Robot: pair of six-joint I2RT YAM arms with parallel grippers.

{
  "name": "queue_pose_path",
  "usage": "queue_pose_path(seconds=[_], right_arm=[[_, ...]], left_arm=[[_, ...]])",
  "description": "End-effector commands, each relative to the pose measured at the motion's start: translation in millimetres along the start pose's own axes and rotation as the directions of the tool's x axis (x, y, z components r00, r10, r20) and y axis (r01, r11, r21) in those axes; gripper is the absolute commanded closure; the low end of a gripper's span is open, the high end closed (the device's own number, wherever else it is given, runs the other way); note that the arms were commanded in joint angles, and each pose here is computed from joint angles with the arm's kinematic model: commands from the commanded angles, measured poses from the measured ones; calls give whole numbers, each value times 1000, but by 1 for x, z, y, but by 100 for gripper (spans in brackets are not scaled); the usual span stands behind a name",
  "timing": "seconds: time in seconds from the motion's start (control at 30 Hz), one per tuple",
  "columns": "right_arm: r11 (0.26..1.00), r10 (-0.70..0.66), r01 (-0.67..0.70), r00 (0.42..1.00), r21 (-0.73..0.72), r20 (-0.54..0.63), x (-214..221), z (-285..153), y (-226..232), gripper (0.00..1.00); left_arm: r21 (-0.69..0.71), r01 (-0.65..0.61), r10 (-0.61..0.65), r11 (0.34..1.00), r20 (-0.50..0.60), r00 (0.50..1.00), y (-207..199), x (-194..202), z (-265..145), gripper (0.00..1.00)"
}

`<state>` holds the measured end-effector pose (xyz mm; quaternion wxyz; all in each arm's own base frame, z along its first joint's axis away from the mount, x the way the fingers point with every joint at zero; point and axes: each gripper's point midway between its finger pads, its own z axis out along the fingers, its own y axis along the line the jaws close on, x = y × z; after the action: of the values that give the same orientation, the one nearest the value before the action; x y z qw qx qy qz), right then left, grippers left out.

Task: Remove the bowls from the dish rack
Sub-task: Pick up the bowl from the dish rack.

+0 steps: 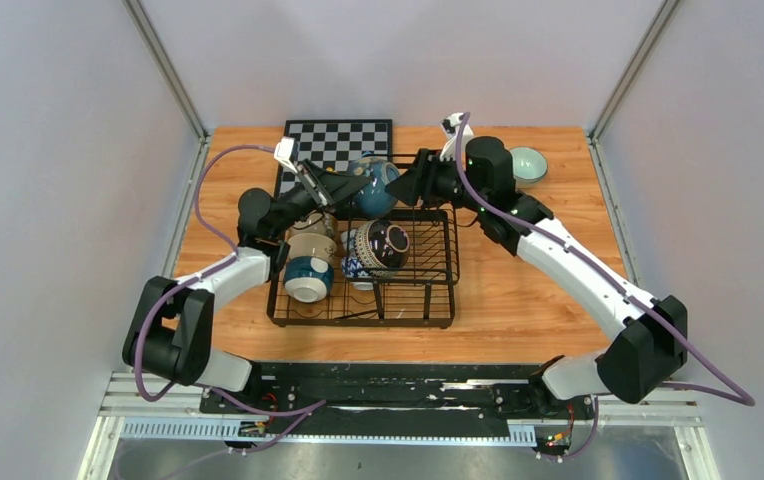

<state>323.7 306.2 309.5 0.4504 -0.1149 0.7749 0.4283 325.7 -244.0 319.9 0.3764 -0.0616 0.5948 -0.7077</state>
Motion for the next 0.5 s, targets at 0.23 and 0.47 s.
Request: queue_pose_path(seconds=[0.23, 0.47], right_arm=[[1000, 8, -8, 1000, -15, 1, 7, 3, -4, 43], [1000, 8, -8, 1000, -18, 9, 4, -1, -4, 43]], left_arm=[[193, -101, 109, 976, -30, 994, -59, 6, 13, 76], [198, -98, 106, 975, -27, 994, -61, 5, 16, 89]])
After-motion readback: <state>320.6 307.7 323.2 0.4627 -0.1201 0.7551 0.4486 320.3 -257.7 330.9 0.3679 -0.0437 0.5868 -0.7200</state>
